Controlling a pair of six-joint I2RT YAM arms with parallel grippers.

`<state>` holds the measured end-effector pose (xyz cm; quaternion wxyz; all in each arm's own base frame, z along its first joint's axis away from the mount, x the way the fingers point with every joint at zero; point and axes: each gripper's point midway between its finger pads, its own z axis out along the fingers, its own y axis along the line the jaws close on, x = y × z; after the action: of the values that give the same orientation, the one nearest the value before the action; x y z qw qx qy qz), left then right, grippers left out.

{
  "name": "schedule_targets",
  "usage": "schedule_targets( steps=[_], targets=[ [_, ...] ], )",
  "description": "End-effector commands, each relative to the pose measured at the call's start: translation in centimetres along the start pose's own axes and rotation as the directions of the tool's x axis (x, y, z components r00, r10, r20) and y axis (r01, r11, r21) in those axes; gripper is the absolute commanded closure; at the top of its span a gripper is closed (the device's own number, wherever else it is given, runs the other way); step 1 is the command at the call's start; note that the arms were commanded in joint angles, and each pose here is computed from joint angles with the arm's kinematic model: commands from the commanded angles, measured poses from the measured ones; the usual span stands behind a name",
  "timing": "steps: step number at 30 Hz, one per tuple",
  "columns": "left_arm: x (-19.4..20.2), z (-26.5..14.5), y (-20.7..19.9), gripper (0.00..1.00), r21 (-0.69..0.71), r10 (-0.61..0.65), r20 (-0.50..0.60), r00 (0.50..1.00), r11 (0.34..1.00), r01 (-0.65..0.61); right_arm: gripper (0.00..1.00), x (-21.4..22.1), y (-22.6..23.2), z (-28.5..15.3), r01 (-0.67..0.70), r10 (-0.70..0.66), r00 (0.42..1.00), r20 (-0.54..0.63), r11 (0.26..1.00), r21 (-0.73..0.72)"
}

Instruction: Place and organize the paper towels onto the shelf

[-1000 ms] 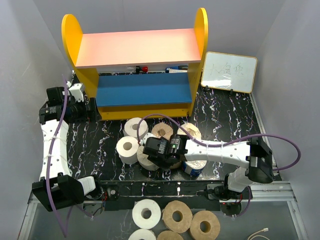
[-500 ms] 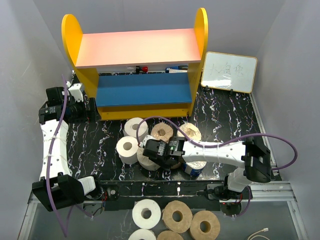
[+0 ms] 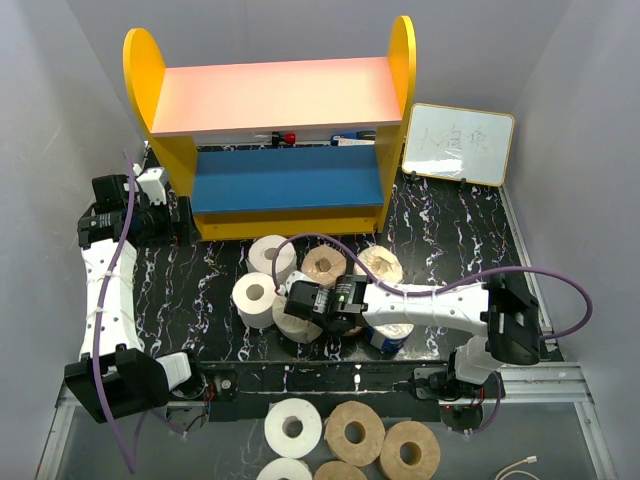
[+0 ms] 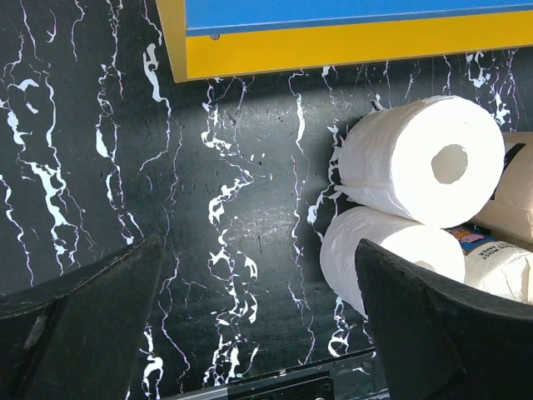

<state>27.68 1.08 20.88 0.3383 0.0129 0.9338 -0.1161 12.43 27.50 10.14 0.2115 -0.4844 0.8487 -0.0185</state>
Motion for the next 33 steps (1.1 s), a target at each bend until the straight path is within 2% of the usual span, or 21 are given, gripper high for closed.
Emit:
schedule_targets(
  steps=[1,5,9,12,16,20,22,25,27,30,33],
  targets=[
    [0.2,-0.5,-0.1,0.01,-0.003,0.010,0.013,1.000,1.000,-0.009,1.00,-1.7,-2.6,-2.7,-0.057,0.054,0.998,0.033,0.992,0.117],
    [0.2,-0.4,-0.1,0.01,0.004,0.008,0.010,1.000,1.000,-0.008,1.00,-4.4,-4.8,-8.2,-0.144,0.123,0.982,0.147,0.979,0.143],
    [0.1,-0.3,-0.3,0.01,0.016,0.003,0.005,1.000,1.000,-0.003,1.00,-7.3,-5.6,-13.9,-0.211,0.187,0.941,0.283,0.976,0.058],
    [0.0,-0.4,-0.6,0.02,0.031,0.002,0.005,1.000,1.000,-0.002,1.00,-8.7,-6.5,-16.4,-0.241,0.211,0.912,0.353,0.969,0.044],
    [-0.1,-0.2,-0.4,0.01,0.025,0.000,0.007,1.000,1.000,0.000,1.00,-11.2,-9.6,-17.6,-0.277,0.169,0.886,0.431,0.940,0.201],
    [-0.3,0.0,-0.5,0.01,0.035,-0.006,0.001,1.000,0.999,0.006,1.00,-14.6,-13.0,-17.8,-0.247,0.036,0.886,0.462,0.880,0.405],
    [-0.6,-0.1,-0.6,0.01,0.042,-0.007,0.007,1.000,0.999,0.006,1.00,-16.3,-14.8,-17.5,-0.244,0.003,0.877,0.480,0.864,0.441],
    [-0.7,-0.1,-0.6,0.01,0.045,-0.006,0.009,1.000,0.999,0.005,1.00,-18.0,-16.7,-16.9,-0.235,-0.025,0.851,0.525,0.875,0.422],
    [-0.7,0.0,-0.5,0.01,0.042,-0.005,0.009,1.000,0.999,0.005,1.00,-18.4,-17.0,-16.7,-0.191,-0.093,0.827,0.554,0.881,0.433],
    [-0.6,0.1,-0.5,0.01,0.044,-0.005,0.006,1.000,0.999,0.005,1.00,-18.4,-17.7,-17.4,-0.151,-0.219,0.757,0.615,0.858,0.491],
    [-0.5,0.3,-0.6,0.01,0.051,-0.004,0.000,1.000,0.999,0.004,1.00,-18.2,-21.0,-19.4,-0.270,-0.165,0.670,0.724,0.854,0.445]
  ],
)
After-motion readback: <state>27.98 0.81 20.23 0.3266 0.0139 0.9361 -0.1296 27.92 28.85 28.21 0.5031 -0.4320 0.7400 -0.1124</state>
